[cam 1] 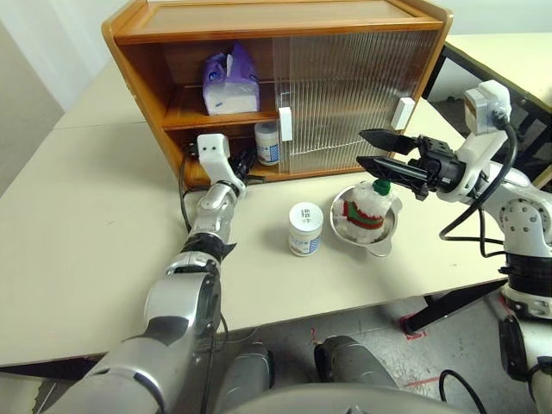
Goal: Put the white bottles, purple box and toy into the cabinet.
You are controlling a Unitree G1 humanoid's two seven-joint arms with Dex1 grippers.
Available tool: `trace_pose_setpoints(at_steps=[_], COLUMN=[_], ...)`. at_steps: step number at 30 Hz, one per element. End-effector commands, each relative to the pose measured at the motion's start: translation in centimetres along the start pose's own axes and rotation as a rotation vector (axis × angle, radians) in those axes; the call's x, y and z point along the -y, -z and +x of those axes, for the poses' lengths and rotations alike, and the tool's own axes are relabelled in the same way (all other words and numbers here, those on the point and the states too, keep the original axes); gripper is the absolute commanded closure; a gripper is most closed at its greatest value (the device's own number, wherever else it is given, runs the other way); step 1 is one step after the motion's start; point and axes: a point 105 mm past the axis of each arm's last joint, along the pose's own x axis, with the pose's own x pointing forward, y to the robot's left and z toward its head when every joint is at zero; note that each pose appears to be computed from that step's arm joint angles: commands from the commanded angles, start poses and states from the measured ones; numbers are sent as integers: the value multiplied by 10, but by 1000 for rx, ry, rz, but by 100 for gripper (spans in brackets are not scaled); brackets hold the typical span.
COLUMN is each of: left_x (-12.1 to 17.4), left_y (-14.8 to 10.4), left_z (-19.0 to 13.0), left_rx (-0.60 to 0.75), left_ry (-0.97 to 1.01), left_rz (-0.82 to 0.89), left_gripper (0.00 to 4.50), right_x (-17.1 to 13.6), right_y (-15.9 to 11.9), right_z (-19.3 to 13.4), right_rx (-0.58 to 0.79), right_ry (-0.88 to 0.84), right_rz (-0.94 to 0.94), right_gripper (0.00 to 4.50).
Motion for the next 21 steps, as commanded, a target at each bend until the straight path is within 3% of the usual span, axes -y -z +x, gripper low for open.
trace_pose_setpoints(at_steps=[1,4,8,17,21], left_x=[-3,-1,8,53,66], left_y=[-11,-15,-18,-5,4], left_z=[-14,-26,-62,-119,-133], left_rx=[48,51,16,-96,-141], left_ry=[58,113,335,801,920], left_rz=[-30,-33,-19,47,70], left_gripper=[252,143,3,1,1], right_x=[1,2,3,5,5], right_y=[-1,-1,-1,-1,-2], right_z=[3,4,7,9,10], right_rx=[2,2,3,4,4], right_ry=[-15,-21,-33,-46,-48], right_rz=[2,2,4,3,0], right_gripper=[0,0,0,0,0])
